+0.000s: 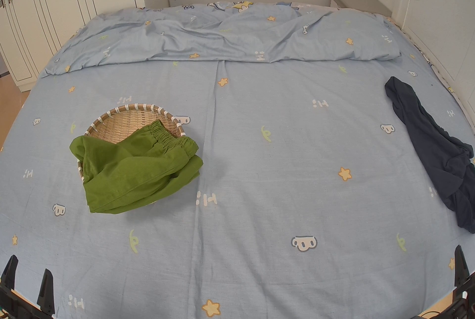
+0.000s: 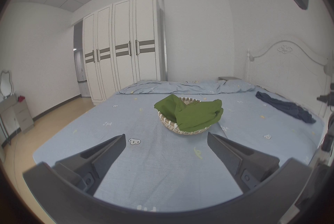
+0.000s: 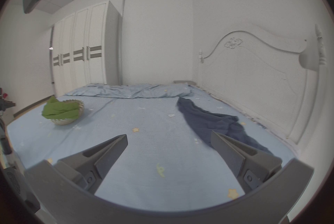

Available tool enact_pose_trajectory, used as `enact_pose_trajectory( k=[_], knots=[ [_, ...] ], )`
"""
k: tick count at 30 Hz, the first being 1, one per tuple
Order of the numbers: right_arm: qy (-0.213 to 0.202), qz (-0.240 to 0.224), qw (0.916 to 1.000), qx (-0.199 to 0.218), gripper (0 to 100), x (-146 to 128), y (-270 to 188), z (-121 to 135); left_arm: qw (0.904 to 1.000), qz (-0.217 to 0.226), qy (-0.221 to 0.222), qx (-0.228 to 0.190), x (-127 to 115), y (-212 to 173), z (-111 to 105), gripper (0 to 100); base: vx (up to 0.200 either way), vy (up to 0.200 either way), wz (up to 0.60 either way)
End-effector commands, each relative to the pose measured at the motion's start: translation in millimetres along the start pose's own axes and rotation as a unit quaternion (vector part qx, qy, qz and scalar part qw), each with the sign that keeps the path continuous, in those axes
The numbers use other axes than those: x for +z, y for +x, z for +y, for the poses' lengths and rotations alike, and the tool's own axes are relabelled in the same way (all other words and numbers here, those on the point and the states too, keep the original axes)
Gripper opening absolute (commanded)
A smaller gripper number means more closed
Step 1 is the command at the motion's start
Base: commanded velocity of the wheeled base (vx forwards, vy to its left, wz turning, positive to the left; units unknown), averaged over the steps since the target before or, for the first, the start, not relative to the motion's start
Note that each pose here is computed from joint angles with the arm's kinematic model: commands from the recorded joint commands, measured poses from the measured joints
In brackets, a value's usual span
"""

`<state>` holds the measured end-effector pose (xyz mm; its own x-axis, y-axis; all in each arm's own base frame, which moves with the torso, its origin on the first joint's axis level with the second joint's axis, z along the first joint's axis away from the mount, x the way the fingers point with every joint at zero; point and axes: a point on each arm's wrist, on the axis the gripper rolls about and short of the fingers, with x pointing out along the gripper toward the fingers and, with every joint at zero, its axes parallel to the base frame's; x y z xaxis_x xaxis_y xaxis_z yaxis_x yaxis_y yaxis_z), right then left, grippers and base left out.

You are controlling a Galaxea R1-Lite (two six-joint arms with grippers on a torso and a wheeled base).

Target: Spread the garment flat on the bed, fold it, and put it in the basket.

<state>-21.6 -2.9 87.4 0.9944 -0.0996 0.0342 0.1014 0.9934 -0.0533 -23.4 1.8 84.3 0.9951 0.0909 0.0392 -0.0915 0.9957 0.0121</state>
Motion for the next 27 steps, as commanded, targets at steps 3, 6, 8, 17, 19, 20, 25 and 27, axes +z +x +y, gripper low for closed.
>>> enact_pose_trajectory(
  k=[3, 6, 8, 17, 19, 20, 25, 27],
  knots=[
    [0.026, 0.03, 0.9975, 0.058, 100, -13.9, -2.4, 3.6, 0.9993, 0.006, -0.034, 0.012, -5.7, 0.1, 0.4, 100, 0.0, 0.0, 0.0],
    [0.027, 0.022, 0.9977, 0.057, 100, -12.7, -2.1, 3.6, 0.9994, 0.003, -0.031, 0.012, -5.5, 0.2, 0.4, 100, 0.0, 0.0, 0.0],
    [0.031, 0.02, 0.9978, 0.054, 100, -12.2, -2.1, 3.5, 0.9997, 0.007, -0.022, 0.006, -6.2, 0.2, 0.1, 100, 0.0, 0.0, 0.0],
    [0.031, 0.02, 0.998, 0.051, 100, -12.5, -1.9, 3.4, 0.9986, 0.031, -0.008, -0.041, -8.1, 1.8, -1.6, 100, 0.0, 0.0, 0.0],
    [0.033, 0.019, 0.998, 0.05, 100, -12.4, -1.9, 3.3, 0.9988, 0.024, -0.009, -0.041, -8.2, 0.8, -1.6, 100, 0.0, 0.0, 0.0],
    [0.033, 0.019, 0.998, 0.05, 100, -12.4, -1.9, 3.3, 0.9988, 0.024, -0.009, -0.041, -8.2, 0.8, -1.6, 100, 0.0, 0.0, 0.0],
    [0.032, 0.019, 0.998, 0.05, 100, -12.4, -1.9, 3.3, 0.9988, 0.025, -0.01, -0.04, -8.3, 0.8, -1.6, 100, 0.0, 0.0, 0.0],
    [0.032, 0.019, 0.998, 0.05, 100, -12.4, -1.9, 3.3, 0.9989, 0.024, -0.009, -0.04, -8.2, 0.8, -1.6, 100, 0.0, 0.0, 0.0]
  ],
)
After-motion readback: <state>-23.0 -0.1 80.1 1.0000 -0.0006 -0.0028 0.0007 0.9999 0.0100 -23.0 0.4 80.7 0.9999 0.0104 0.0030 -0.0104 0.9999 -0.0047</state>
